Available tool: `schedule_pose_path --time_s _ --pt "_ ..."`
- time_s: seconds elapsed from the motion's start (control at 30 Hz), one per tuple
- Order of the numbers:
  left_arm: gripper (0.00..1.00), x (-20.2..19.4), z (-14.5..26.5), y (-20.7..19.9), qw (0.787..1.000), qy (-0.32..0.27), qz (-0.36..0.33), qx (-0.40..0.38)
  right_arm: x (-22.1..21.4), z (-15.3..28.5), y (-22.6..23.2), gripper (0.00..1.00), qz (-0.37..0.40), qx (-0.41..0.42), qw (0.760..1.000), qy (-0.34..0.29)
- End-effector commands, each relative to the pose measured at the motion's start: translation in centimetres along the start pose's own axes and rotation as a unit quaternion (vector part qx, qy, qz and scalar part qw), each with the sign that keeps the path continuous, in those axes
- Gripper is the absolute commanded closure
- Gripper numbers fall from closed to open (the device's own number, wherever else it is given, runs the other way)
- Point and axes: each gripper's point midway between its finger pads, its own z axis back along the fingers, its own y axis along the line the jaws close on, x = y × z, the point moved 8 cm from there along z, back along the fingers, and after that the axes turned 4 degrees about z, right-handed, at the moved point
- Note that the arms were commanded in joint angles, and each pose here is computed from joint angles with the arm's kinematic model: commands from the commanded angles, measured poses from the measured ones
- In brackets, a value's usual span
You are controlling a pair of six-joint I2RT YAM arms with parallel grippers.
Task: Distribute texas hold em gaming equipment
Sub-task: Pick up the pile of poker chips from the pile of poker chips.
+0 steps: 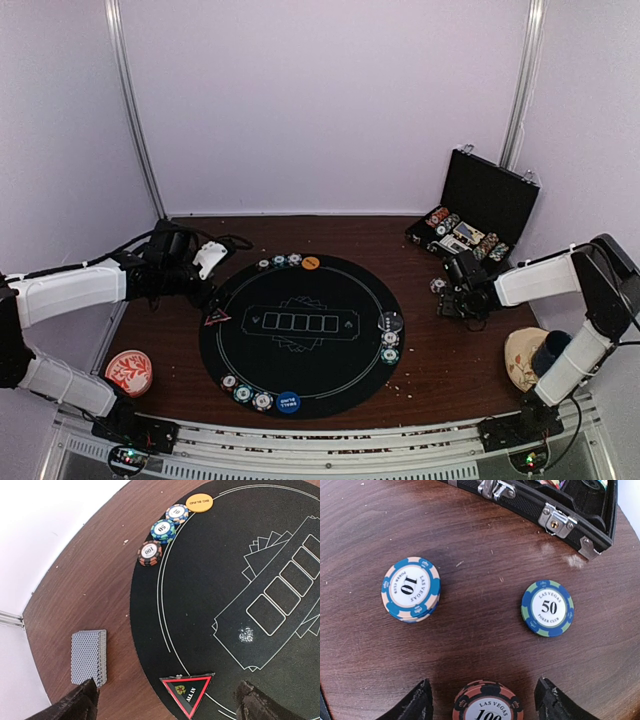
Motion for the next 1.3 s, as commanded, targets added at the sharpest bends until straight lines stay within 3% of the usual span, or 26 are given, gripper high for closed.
schedule_pose_path --time_s 0.0,0.77,1.27 --pt "0.02 0.5 0.2 0.6 0.999 -0.024 0.008 0.019 -0.5 -0.3 -0.3 0.32 -0.005 -0.003 1.0 0.007" --pt "0.02 0.3 -0.1 0.7 0.999 -0.016 0.008 0.028 -0.2 0.2 -0.6 0.74 -0.006 -0.009 1.0 -0.001" --pt "0.02 0.2 -0.2 0.7 0.999 -0.015 0.009 0.029 1.5 3.5 0.8 0.77 0.011 0.031 0.998 -0.051"
